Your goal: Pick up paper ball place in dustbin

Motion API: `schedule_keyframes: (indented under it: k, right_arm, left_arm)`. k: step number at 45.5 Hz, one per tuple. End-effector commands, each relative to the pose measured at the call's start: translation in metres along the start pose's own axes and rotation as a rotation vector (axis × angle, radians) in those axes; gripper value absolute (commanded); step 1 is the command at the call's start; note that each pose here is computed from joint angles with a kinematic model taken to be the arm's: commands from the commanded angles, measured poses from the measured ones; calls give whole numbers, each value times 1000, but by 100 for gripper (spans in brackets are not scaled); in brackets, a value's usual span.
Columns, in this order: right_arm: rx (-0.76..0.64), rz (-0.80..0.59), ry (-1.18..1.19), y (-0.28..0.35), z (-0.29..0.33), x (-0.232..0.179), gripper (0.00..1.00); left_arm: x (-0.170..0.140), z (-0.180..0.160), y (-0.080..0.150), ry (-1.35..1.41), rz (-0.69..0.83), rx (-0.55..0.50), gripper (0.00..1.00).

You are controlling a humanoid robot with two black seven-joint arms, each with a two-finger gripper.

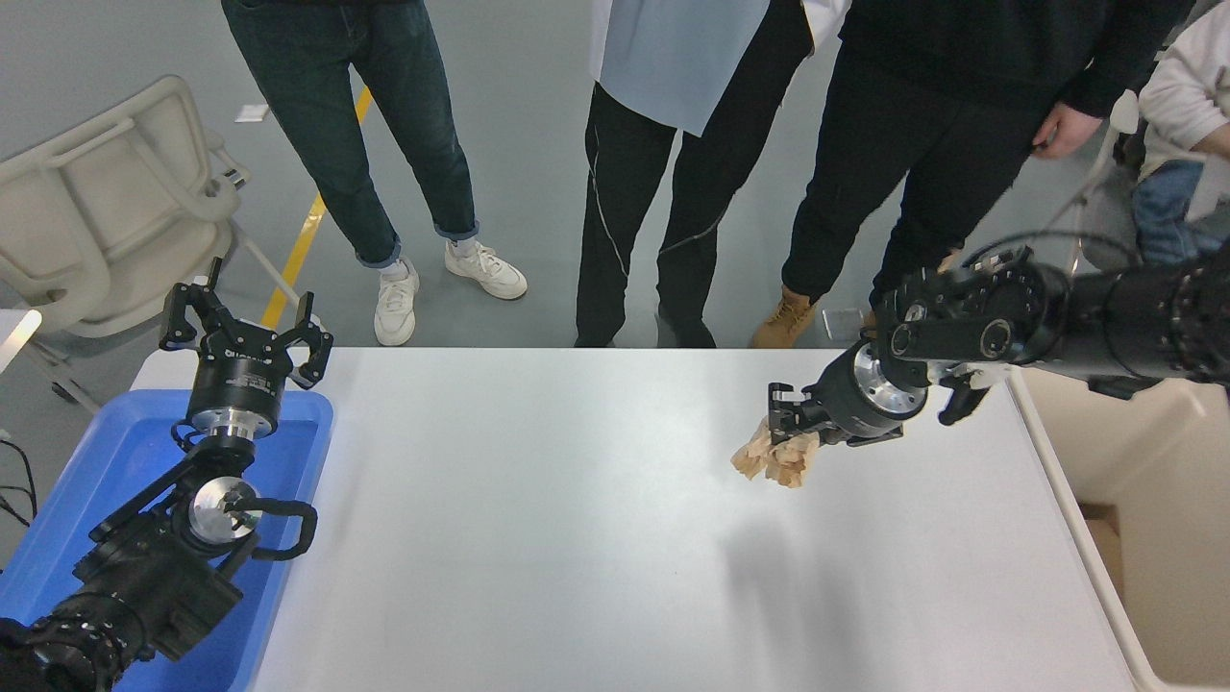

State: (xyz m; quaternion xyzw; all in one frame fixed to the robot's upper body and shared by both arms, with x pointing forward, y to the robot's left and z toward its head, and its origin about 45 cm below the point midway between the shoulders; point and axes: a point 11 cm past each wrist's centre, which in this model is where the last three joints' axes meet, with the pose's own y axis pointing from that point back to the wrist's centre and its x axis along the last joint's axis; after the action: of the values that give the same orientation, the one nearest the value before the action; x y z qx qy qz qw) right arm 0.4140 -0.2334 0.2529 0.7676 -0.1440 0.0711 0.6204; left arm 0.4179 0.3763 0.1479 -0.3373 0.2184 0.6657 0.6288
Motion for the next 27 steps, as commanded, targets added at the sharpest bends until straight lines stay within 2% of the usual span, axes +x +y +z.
schedule_keyframes:
  k: [1,16,27]
  right_arm:
    - [36,105,28,90,-3,37,0]
    - [53,172,61,161,-1,57,0]
    - [56,169,58,164,0,56,0]
  left_arm:
    - [0,0,0,-1,0,1,99]
    - [0,0,0,-1,0,1,99]
    - [0,0,0,-1,0,1,99]
